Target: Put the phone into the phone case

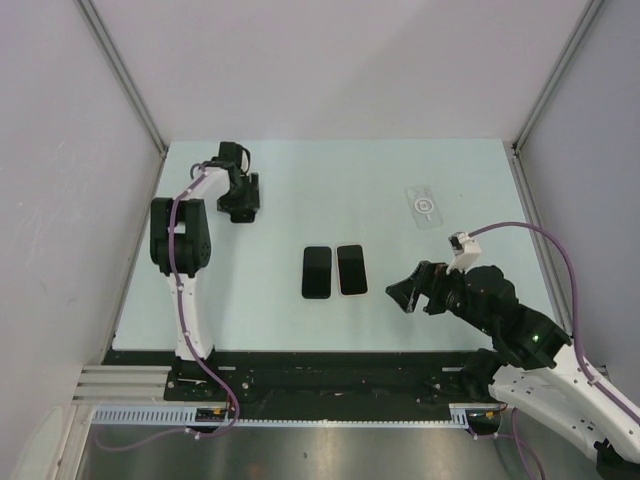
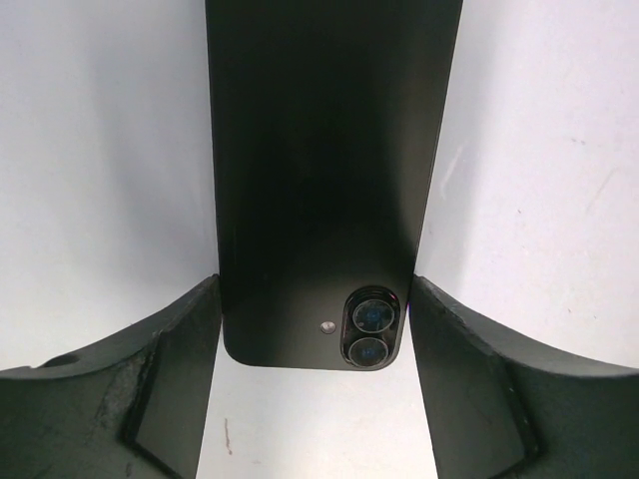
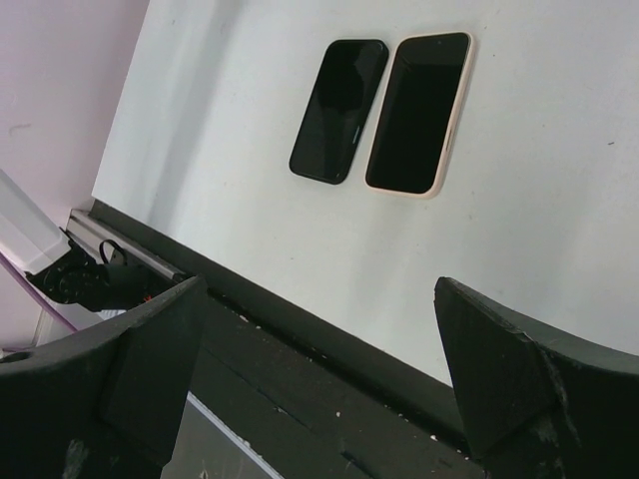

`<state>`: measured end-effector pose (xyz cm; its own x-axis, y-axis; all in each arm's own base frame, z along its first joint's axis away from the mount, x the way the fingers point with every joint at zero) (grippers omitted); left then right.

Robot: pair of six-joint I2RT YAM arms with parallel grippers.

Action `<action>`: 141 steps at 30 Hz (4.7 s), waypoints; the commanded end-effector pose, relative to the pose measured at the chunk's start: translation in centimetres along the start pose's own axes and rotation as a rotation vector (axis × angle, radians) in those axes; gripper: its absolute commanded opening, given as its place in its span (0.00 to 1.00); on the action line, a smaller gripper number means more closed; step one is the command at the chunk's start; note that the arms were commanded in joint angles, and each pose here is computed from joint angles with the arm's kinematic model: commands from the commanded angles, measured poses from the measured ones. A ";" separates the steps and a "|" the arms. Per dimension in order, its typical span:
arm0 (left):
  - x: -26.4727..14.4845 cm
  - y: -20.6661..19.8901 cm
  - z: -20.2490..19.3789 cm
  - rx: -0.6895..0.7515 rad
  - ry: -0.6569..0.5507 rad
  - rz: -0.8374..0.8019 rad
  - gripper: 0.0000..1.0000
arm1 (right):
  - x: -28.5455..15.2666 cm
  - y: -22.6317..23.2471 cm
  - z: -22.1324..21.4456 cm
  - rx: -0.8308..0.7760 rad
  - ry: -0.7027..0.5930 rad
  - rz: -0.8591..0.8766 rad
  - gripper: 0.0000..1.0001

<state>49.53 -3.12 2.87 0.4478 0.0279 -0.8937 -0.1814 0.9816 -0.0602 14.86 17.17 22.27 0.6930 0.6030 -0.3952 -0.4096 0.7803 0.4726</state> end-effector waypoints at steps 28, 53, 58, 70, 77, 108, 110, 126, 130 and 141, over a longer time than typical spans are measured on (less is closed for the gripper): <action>-7.6 -9.0 -9.8 -0.009 0.240 -0.463 0.50 | 15.4 -1.1 7.1 -0.903 -0.368 0.091 0.99; -12.9 -14.0 -11.8 0.109 0.237 -0.639 0.45 | 24.0 -1.5 6.0 -1.479 -0.478 0.248 0.58; -13.9 -14.3 -12.0 0.115 0.221 -0.669 0.43 | 24.9 -2.6 5.6 -1.467 -0.460 0.252 0.59; -13.6 -14.7 -12.5 0.119 0.241 -0.683 0.42 | 28.6 -0.6 2.0 -1.591 -0.421 0.338 0.61; -13.2 -14.4 -12.8 0.124 0.248 -0.670 0.42 | 31.2 -0.2 1.0 -1.619 -0.389 0.354 0.59; -16.9 -13.9 -10.1 0.120 0.057 -0.659 0.77 | 34.0 1.3 3.8 -1.737 -0.422 0.219 0.00; -17.6 -13.3 -8.9 0.108 -0.013 -0.622 0.86 | 32.9 2.2 6.1 -1.705 -0.474 0.172 0.00; -28.2 -9.1 -5.0 0.028 -0.461 -0.550 1.00 | 20.4 3.0 11.4 -1.107 -0.333 0.070 0.03; -28.4 -8.8 -6.0 0.034 -0.469 -0.566 1.00 | 15.6 0.0 11.6 -0.703 -0.211 0.056 0.06; -27.8 -10.0 -7.1 0.032 -0.421 -0.645 1.00 | 10.2 -5.5 2.3 -0.125 0.318 0.171 0.09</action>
<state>32.48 -14.42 24.25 0.7459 -0.4545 -0.4868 0.2216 0.8586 -0.4622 30.47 17.39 19.93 0.6411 0.6225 -0.4489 -0.6202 0.7647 0.1748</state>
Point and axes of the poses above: each gripper's point midway between its finger pads, its own x axis out along the fingers, its own y axis along the line the jaws close on, z = x × y, the point moved 1 cm from there along -x, back along the fingers, and after that the axes turned 7 degrees about -x, right-handed, at the moved point
